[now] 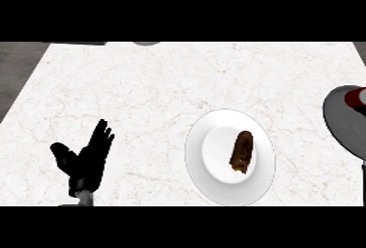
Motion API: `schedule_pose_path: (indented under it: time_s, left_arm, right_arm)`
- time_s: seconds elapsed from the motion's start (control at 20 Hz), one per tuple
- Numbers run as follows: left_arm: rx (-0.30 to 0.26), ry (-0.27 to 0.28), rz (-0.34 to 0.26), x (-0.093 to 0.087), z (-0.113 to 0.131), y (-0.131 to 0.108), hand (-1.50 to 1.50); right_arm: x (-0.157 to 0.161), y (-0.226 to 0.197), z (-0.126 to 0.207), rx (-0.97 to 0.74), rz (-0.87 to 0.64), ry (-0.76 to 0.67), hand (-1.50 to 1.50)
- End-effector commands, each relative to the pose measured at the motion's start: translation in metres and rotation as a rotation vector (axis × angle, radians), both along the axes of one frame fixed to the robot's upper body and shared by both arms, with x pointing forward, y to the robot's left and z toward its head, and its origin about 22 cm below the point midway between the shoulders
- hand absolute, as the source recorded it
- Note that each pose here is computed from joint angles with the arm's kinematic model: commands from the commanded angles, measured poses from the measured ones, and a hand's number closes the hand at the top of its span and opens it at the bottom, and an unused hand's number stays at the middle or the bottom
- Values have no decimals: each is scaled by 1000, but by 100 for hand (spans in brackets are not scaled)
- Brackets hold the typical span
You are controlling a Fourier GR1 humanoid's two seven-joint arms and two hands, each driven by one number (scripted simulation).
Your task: Pick the can from the plate and place it in the pan
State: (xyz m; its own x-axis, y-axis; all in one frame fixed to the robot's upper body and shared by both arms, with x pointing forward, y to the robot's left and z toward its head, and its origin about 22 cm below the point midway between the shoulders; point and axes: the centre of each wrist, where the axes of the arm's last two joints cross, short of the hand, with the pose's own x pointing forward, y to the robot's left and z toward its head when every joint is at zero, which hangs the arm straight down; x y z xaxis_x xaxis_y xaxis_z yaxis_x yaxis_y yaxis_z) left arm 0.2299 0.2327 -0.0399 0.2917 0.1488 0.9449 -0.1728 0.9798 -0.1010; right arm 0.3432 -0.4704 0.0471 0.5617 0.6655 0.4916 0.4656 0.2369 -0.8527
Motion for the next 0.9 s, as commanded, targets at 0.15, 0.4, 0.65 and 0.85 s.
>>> schedule_pose_path:
  time_s: [0.15,0.4,0.65,0.85]
  left_arm:
    - [15,11,39,-1,-3,14,0]
    - [16,4,41,-5,4,16,0]
    - [-9,16,47,-13,9,11,0]
    - [1,38,57,-3,-7,8,0]
  right_arm:
    - [14,8,12,285,91,-361,-150]
    - [-25,-37,12,475,134,-527,-150]
    - [-65,-63,-7,606,233,-596,-150]
    - [-103,-85,-18,680,364,-596,-150]
